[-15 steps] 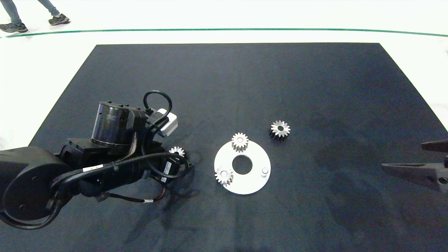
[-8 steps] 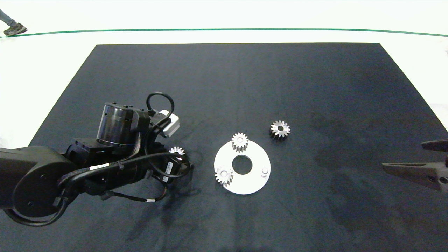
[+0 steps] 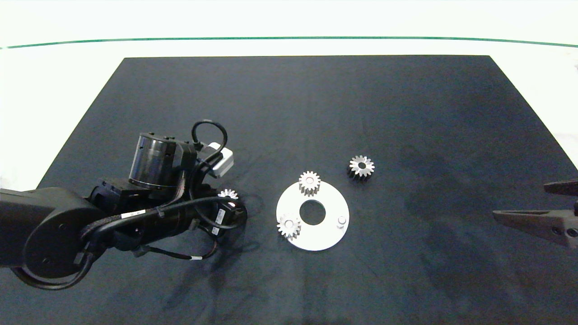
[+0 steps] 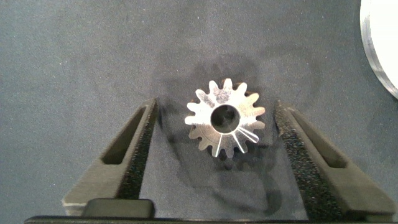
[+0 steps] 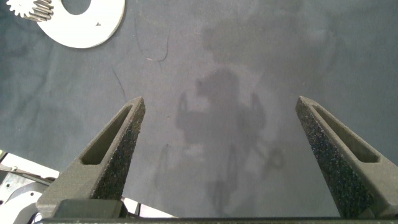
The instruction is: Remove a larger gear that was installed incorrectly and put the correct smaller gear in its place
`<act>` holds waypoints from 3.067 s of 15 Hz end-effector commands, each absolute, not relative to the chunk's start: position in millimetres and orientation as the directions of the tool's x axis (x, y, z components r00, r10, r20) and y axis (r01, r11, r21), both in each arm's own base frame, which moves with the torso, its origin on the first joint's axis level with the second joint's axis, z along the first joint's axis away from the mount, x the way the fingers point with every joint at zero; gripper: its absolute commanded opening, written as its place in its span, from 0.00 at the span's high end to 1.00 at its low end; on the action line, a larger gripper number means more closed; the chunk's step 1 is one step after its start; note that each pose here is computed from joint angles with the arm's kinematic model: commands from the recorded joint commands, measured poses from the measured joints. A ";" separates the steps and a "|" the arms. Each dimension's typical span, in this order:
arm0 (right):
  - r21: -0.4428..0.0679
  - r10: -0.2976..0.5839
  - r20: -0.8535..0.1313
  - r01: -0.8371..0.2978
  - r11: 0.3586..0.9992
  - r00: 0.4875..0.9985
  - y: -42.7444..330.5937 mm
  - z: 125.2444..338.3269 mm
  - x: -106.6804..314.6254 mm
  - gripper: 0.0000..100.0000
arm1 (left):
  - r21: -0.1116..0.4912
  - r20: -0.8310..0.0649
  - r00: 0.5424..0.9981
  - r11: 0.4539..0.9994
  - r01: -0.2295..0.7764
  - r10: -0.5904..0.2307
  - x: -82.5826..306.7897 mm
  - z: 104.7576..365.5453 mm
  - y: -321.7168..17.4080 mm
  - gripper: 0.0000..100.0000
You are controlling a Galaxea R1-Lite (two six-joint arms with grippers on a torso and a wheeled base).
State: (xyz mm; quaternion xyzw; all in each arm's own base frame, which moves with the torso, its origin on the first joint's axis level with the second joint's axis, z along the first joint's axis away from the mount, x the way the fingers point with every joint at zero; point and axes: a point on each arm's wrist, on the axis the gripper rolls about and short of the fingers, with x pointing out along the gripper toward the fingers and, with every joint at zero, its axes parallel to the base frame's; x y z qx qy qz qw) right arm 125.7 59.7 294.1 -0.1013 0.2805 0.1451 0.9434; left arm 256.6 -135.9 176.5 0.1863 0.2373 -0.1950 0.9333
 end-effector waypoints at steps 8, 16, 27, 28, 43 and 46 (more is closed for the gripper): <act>-0.111 0.215 -0.562 -0.330 0.937 0.799 59.7 293.6 125.7 0.00 | 0.256 -0.534 0.801 0.851 0.458 -0.270 256.4 177.9 -136.3 0.46; -0.112 0.214 -0.566 -0.331 0.937 0.796 59.5 292.2 125.4 0.00 | 0.249 -0.538 0.798 0.854 0.457 -0.270 257.7 176.4 -137.6 0.62; -0.112 0.213 -0.569 -0.331 0.937 0.795 58.8 290.7 123.9 0.00 | 0.251 -0.546 0.794 0.852 0.460 -0.268 253.5 183.7 -135.3 0.78; -0.114 0.212 -0.570 -0.332 0.936 0.794 58.6 290.1 123.6 0.00 | 0.250 -0.548 0.792 0.851 0.463 -0.270 250.4 187.6 -134.5 0.78; -0.082 0.132 -0.457 -0.190 0.978 0.880 14.7 274.7 51.7 0.00 | 0.245 -0.441 0.762 0.753 0.610 -0.474 159.4 249.9 -168.6 0.78; -0.075 0.082 -0.419 -0.125 0.989 0.904 5.4 267.2 32.2 0.00 | 0.246 -0.439 0.754 0.741 0.625 -0.490 165.0 243.2 -184.2 0.78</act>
